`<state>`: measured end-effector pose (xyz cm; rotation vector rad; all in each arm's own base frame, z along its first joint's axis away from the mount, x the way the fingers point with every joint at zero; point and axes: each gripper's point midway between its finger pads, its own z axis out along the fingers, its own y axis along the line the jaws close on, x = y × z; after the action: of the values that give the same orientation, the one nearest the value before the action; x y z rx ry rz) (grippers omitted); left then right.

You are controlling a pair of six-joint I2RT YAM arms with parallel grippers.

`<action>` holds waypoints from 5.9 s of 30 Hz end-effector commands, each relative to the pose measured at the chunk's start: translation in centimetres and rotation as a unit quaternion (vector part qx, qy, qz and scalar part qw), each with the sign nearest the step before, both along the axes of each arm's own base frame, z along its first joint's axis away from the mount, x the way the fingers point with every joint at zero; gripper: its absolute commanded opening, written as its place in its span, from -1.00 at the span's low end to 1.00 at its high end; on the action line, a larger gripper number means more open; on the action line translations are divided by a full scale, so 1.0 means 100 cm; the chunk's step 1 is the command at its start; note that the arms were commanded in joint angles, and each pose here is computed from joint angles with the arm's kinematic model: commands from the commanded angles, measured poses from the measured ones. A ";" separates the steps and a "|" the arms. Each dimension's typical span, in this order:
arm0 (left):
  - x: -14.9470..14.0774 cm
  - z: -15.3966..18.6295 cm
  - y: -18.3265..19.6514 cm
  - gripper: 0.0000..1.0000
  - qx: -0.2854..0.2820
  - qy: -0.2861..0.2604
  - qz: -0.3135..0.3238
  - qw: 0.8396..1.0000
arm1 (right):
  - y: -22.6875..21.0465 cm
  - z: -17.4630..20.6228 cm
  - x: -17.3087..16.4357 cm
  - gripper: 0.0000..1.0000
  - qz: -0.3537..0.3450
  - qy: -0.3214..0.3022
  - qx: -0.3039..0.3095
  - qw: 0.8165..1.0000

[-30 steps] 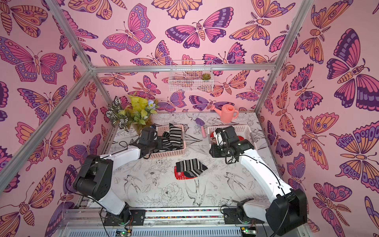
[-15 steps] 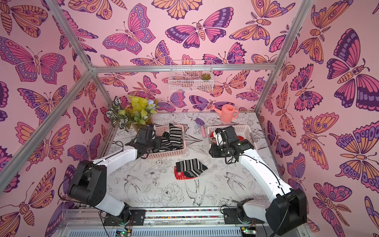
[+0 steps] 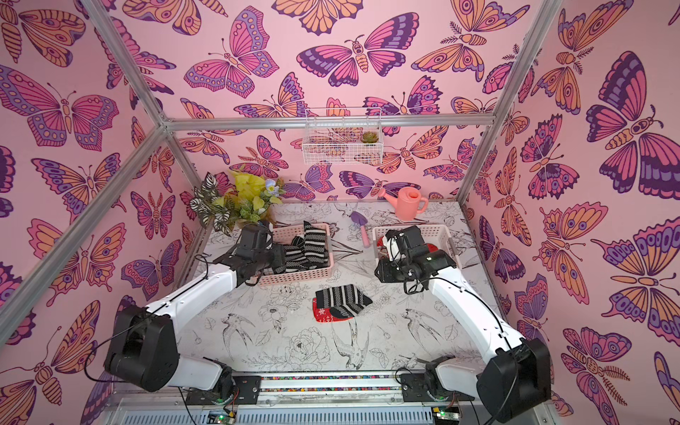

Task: Sort the socks into the basket by color
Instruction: Place the sock in the bin, then pick up the sock at the center of the board.

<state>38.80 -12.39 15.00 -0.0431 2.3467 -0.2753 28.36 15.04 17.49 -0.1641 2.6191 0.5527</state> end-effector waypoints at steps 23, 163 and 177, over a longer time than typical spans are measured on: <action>-0.051 0.024 -0.030 0.09 -0.029 0.025 -0.024 0.999 | -0.007 0.013 -0.004 -0.20 -0.009 -0.023 0.001 1.000; -0.129 -0.011 -0.248 -0.87 0.069 0.070 -0.250 0.963 | -0.064 0.019 0.001 -0.15 -0.106 -0.033 -0.009 0.994; -0.124 0.034 -0.219 -0.87 0.066 0.012 -0.226 0.972 | -0.049 0.015 -0.002 -0.15 -0.072 -0.015 0.018 0.997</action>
<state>26.09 -35.68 17.98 0.5746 2.3935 -0.3863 27.85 9.61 18.16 0.0605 2.5828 0.5041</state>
